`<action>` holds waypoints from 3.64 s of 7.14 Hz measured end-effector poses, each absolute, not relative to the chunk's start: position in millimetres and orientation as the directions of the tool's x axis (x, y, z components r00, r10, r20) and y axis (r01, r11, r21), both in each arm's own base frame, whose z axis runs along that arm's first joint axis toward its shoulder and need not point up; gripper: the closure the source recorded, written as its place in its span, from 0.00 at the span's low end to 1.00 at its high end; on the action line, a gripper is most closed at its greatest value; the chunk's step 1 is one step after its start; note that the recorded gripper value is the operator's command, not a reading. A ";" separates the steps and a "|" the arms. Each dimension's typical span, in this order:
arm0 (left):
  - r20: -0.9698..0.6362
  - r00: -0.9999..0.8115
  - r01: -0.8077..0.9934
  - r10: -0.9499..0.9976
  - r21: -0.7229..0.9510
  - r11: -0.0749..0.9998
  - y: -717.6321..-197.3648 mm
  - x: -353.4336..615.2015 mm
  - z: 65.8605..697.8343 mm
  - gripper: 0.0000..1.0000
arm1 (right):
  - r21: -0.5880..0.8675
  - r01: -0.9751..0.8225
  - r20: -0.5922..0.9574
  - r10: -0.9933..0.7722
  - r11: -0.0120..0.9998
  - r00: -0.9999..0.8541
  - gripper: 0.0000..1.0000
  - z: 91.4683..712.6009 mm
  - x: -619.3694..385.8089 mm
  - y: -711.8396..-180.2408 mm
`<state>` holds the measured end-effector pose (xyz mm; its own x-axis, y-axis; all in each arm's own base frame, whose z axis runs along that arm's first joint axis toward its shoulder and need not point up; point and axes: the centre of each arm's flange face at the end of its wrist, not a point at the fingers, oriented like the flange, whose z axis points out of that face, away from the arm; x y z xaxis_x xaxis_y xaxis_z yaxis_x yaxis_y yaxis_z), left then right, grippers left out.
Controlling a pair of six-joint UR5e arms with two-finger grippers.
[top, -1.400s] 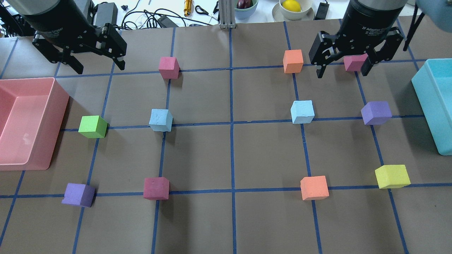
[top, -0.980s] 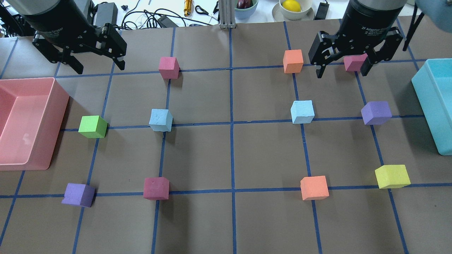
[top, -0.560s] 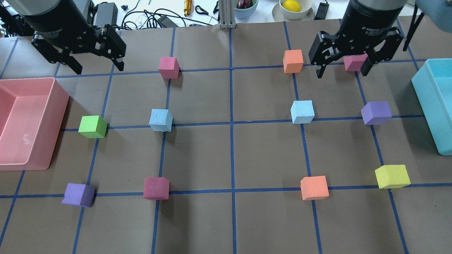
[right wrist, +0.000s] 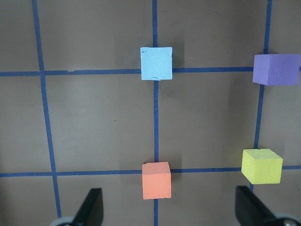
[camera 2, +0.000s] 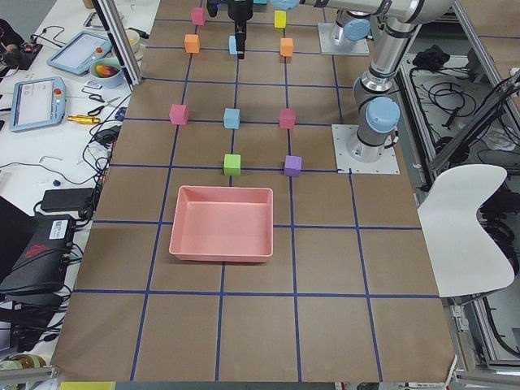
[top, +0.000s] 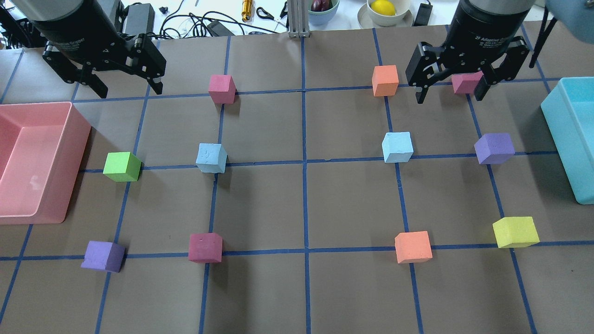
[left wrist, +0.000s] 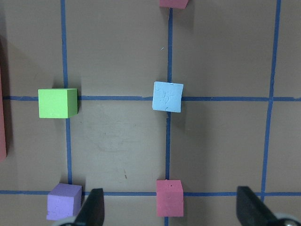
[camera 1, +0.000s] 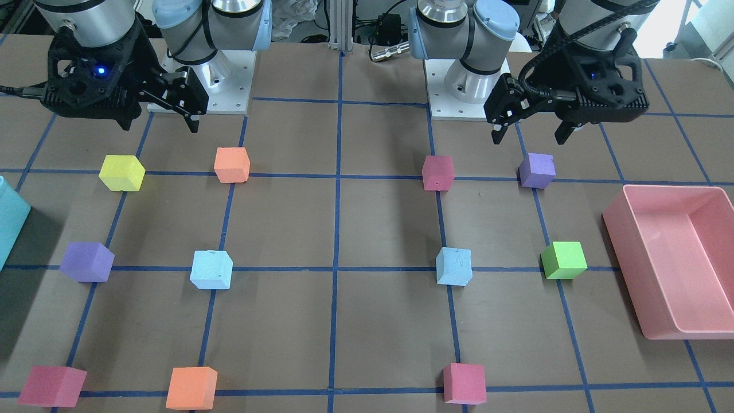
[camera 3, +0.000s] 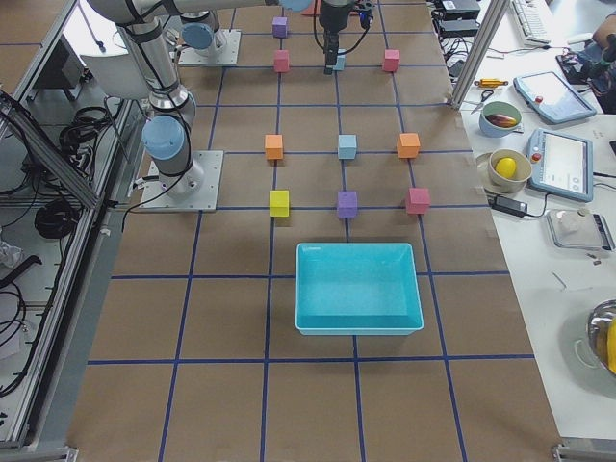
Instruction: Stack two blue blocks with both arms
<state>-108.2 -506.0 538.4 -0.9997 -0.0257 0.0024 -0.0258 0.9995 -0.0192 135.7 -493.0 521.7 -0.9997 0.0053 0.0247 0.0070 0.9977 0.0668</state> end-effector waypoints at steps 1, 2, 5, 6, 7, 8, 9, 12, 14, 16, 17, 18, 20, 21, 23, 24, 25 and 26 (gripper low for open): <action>0.003 -1.000 -0.027 -0.027 -0.017 0.999 -507.0 -108.2 537.4 0.00 | 0.068 0.004 0.029 0.002 0.998 -1.000 0.00 520.9 135.5 -493.0; 0.003 -1.000 -0.028 -0.028 -0.016 0.999 -507.9 -108.2 536.4 0.00 | 0.075 -0.001 0.034 -0.003 0.997 -0.999 0.00 517.2 135.1 -494.1; 0.004 -1.000 -0.028 -0.028 -0.014 1.000 -508.5 -108.3 535.3 0.00 | 0.138 0.006 0.040 0.001 0.990 -0.999 0.00 479.9 131.9 -512.5; 0.004 -1.000 -0.028 -0.028 -0.013 1.000 -508.5 -108.3 535.1 0.00 | 0.154 0.010 0.040 0.004 0.988 -0.999 0.00 453.0 131.6 -528.5; 0.004 -1.000 -0.028 -0.028 -0.013 1.000 -508.4 -108.3 534.8 0.00 | 0.141 0.008 0.040 0.003 0.990 -0.999 0.00 423.0 131.3 -547.4; 0.004 -1.000 -0.029 -0.029 -0.011 1.000 -508.3 -108.3 534.1 0.00 | 0.117 0.004 0.038 -0.001 0.993 -0.999 0.00 390.7 130.8 -563.9; 0.004 -1.000 -0.028 -0.028 -0.012 1.000 -507.1 -108.3 534.2 0.00 | 0.090 0.001 0.038 -0.002 0.996 -0.999 0.00 360.4 130.1 -575.0; 0.004 -1.000 -0.028 -0.028 -0.012 1.000 -504.8 -108.4 534.5 0.00 | 0.105 0.020 0.033 0.017 0.994 -0.999 0.00 302.4 125.4 -583.0; 0.004 -1.000 -0.028 -0.028 -0.013 1.000 -504.7 -108.4 534.5 0.00 | 0.150 0.028 0.026 0.024 0.988 -0.999 0.00 273.4 125.4 -588.5; 0.004 -1.000 -0.031 -0.031 -0.011 0.999 -504.5 -108.4 533.9 0.00 | 0.183 0.028 0.023 0.024 0.983 -0.999 0.00 253.9 125.4 -591.7; 0.004 -0.999 -0.032 -0.032 -0.011 0.999 -504.5 -108.4 533.8 0.00 | 0.196 0.029 0.023 0.025 0.980 -0.999 0.00 245.5 125.4 -593.0; 0.004 -0.999 -0.033 -0.033 -0.010 0.999 -504.6 -108.4 533.6 0.00 | 0.209 0.029 0.024 0.025 0.977 -0.999 0.00 237.5 125.4 -594.2; 0.004 -0.999 -0.038 -0.038 -0.009 0.999 -505.9 -108.4 532.4 0.00 | 0.222 0.035 0.024 0.030 0.974 -0.999 0.00 227.7 125.7 -596.0; 0.004 -0.999 -0.038 -0.038 -0.009 0.999 -506.1 -108.4 532.4 0.00 | 0.226 0.040 0.024 0.036 0.973 -0.999 0.00 224.0 126.2 -596.9; 0.005 -0.999 -0.039 -0.039 -0.008 0.999 -506.3 -108.5 532.2 0.00 | 0.227 0.045 0.026 0.040 0.973 -0.999 0.00 213.3 126.3 -600.1; 0.006 -0.999 -0.039 -0.039 -0.008 0.999 -506.3 -108.5 532.1 0.00 | 0.227 0.046 0.026 0.041 0.973 -0.999 0.00 208.6 126.1 -601.3; 0.006 -0.999 -0.039 -0.039 -0.008 0.999 -506.2 -108.5 531.9 0.00 | 0.227 0.046 0.026 0.041 0.973 -0.999 0.17 205.7 126.1 -601.6; 0.007 -0.999 -0.039 -0.039 -0.008 0.999 -506.0 -108.6 532.0 0.00 | 0.219 0.047 0.026 0.042 0.975 -0.999 0.53 204.6 125.8 -602.6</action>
